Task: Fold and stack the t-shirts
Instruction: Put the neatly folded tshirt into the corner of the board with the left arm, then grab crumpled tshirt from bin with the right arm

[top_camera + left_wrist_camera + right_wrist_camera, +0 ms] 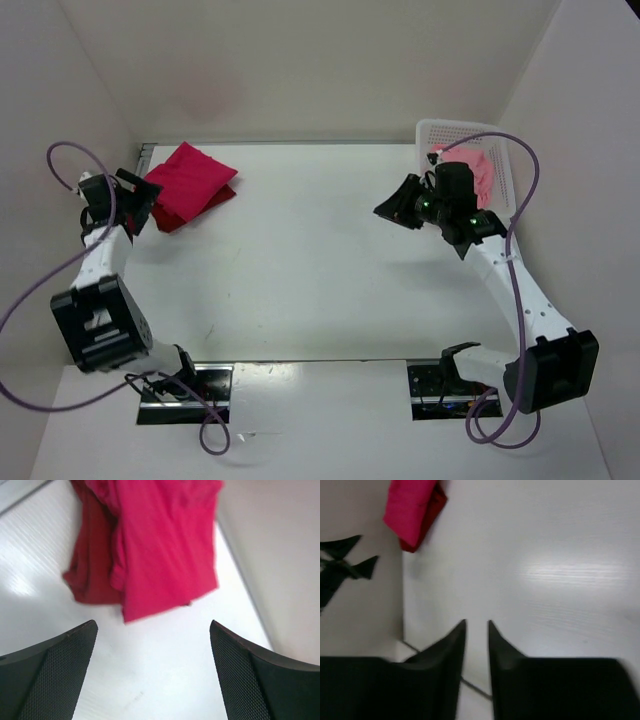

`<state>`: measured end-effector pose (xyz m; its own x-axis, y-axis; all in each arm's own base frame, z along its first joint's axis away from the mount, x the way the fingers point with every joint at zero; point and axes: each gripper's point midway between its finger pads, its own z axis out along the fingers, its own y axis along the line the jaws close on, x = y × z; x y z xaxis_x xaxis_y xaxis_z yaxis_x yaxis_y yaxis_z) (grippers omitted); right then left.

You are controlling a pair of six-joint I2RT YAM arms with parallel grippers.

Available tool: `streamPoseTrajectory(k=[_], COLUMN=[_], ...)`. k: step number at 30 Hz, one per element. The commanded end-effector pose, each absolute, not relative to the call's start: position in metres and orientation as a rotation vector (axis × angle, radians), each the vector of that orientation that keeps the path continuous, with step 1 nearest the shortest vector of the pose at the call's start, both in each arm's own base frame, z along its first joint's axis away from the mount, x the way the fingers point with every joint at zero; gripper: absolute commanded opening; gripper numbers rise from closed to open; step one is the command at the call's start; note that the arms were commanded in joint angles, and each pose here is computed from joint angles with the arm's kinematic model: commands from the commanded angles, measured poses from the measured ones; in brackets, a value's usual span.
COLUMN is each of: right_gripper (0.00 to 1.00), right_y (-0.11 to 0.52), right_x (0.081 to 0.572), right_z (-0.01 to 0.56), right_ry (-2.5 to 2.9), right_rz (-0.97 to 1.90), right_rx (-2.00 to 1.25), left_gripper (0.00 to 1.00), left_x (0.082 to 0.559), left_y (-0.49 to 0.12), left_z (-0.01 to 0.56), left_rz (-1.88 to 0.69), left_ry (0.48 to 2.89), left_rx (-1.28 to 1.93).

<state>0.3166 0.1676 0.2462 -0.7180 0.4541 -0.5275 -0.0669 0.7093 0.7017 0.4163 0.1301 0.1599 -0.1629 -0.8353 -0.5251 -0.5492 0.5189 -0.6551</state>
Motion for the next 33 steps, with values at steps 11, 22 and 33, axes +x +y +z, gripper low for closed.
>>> streamPoseTrajectory(k=[11, 22, 33], right_gripper=[0.21, 0.62, 0.62], right_y=[-0.012, -0.109, -0.113], right_x=[0.469, 0.510, 0.557], right_z=[0.240, 0.156, 0.132], right_ry=[1.981, 2.018, 2.047], right_rz=[0.308, 0.039, 0.090], right_rx=[0.869, 1.121, 1.195], left_gripper=[0.28, 0.31, 0.33], left_x=[0.353, 0.302, 0.279], left_y=[-0.079, -0.180, -0.187], left_z=[0.213, 0.167, 0.159], left_rz=[-0.723, -0.924, -0.964], left_ry=[1.998, 2.255, 2.276], left_rx=[-0.558, -0.157, -0.134])
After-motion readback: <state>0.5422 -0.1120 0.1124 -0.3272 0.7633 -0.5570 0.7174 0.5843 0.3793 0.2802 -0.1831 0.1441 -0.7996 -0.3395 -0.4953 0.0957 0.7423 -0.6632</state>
